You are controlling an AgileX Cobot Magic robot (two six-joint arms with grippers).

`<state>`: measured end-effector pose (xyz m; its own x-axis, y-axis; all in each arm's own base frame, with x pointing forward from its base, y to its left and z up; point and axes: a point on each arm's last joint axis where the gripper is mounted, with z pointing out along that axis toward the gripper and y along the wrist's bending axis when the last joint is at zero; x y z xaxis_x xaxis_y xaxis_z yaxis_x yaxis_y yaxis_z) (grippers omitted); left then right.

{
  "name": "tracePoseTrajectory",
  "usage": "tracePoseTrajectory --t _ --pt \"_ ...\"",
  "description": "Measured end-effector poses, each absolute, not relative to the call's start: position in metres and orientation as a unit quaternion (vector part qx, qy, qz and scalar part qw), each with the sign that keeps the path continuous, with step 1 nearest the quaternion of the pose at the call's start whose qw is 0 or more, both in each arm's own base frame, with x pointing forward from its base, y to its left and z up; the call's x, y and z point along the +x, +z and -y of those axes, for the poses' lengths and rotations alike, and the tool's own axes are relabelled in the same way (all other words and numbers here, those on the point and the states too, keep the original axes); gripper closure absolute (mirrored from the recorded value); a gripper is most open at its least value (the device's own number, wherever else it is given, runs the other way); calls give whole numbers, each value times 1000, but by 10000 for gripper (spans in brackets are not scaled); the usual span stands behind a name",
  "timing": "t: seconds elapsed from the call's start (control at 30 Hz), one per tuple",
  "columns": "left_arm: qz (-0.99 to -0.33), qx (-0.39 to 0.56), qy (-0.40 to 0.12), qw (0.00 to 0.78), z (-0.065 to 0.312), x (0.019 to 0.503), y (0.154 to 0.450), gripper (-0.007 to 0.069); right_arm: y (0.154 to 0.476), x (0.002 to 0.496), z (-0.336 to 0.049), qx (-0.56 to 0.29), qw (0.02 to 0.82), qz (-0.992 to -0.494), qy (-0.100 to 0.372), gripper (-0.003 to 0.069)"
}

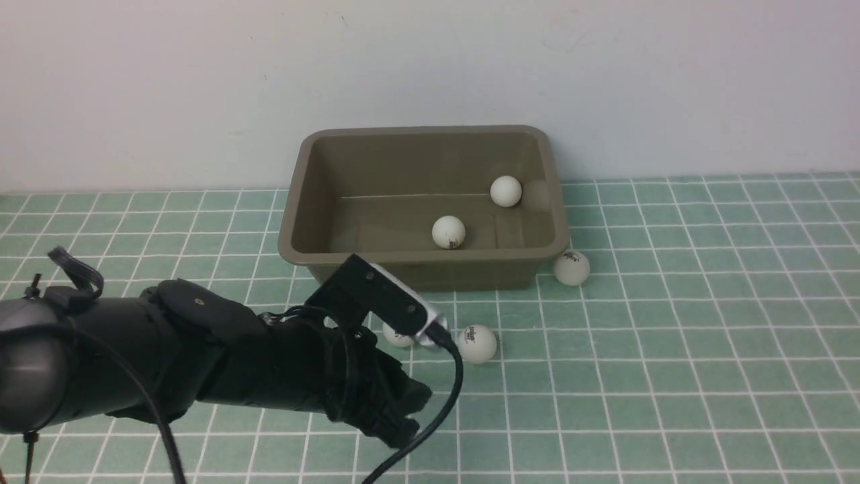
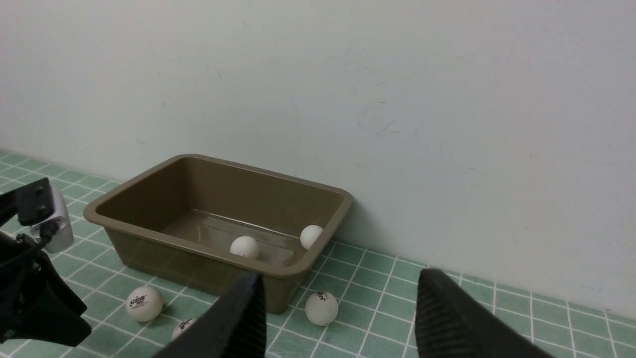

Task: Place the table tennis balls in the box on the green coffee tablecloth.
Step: 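Reach for and grasp a ping pong ball on the table beside the basket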

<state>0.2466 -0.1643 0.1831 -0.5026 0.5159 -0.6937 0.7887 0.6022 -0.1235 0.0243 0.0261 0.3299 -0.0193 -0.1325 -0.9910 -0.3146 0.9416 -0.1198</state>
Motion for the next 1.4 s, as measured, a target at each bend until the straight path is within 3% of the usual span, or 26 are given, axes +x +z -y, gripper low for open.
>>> tracePoseTrajectory --t 0.17,0.33,0.4,0.47,0.53,0.63,0.7,0.8,1.07,1.4 --pt "-778 469 -304 288 173 223 201 305 330 24 -26 -157 682 -711 67 279" --pt "-765 466 -370 246 177 209 210 305 330 24 -26 -157 682 -711 67 279" --pt "-772 446 -409 195 177 199 213 305 330 24 -26 -157 682 -711 67 279" --pt "-788 427 -415 157 175 195 212 305 330 24 -26 -157 682 -711 67 279" --pt "-823 400 -387 118 170 194 206 305 330 24 -26 -157 682 -711 67 279" --pt "-862 371 -324 121 163 201 198 305 330 24 -26 -157 682 -711 67 279" --pt "-893 328 -248 183 155 219 194 305 330 24 -26 -157 682 -711 67 279" --pt "-903 267 -196 273 149 240 197 305 330 24 -26 -157 682 -711 67 279" --pt "-896 214 -145 361 142 259 202 305 330 24 -26 -156 684 -709 66 279" --pt "-900 216 -133 355 154 287 188 305 331 25 -26 -154 688 -707 65 279"
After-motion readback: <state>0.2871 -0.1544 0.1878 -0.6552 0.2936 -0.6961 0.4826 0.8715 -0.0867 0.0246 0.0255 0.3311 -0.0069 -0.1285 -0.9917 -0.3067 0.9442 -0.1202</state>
